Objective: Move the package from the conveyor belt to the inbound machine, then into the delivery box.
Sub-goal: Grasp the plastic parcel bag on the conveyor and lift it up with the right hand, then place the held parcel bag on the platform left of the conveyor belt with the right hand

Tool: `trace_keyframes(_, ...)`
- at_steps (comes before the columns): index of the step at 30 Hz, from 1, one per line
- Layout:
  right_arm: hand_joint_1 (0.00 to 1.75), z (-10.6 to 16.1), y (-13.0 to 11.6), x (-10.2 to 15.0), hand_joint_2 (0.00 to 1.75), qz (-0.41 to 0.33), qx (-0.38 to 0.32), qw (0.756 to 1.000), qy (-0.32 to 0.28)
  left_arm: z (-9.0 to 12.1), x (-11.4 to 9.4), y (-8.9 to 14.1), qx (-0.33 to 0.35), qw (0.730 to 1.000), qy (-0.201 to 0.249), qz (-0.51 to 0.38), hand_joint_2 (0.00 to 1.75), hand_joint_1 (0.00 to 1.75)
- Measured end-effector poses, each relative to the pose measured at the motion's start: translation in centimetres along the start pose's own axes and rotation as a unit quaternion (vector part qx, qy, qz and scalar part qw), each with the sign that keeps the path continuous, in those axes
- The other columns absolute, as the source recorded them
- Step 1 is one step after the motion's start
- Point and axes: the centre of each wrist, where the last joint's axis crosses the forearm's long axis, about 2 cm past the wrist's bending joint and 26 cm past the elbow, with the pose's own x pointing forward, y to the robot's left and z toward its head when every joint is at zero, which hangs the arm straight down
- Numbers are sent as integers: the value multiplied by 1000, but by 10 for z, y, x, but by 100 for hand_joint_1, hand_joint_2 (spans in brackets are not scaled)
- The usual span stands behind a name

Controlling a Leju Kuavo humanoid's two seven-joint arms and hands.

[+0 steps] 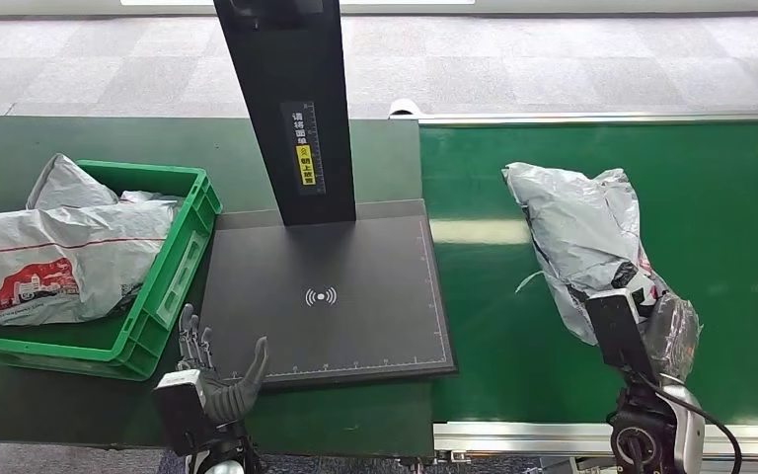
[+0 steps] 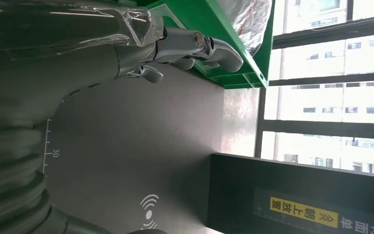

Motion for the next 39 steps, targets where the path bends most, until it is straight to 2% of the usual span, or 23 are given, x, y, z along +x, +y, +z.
trace_keyframes(4,175,0,8,35,175,-16,-3,998,-63,-3,2,-1,1,1000,-10,-8,175,0)
trace_keyframes(7,175,-4,26,61,175,-50,54,994,-78,-6,1,-2,17,1000,3,1,175,0)
trace_keyframes(12,175,0,92,107,175,-79,215,965,-131,-13,-4,-10,25,999,26,19,175,0)
trace_keyframes(17,175,14,139,146,175,-66,308,929,-196,-18,-8,-17,15,999,36,24,175,0)
trace_keyframes(22,175,10,153,161,175,-58,335,914,-220,-21,-10,-16,18,999,38,20,175,0)
trace_keyframes(31,175,1,160,166,175,-50,349,907,-231,-22,-11,-14,27,999,41,18,175,0)
trace_keyframes(32,137,1,160,166,175,-49,350,906,-231,-23,-11,-14,28,999,41,18,175,0)
trace_keyframes(35,6,1,161,166,175,-47,352,906,-232,-23,-11,-13,29,999,42,17,175,0)
trace_keyframes(36,0,0,162,166,175,-46,353,906,-231,-23,-11,-13,29,999,42,17,175,0)
trace_keyframes(39,0,-1,162,166,175,-49,344,909,-229,-23,-12,-13,31,998,42,16,175,0)
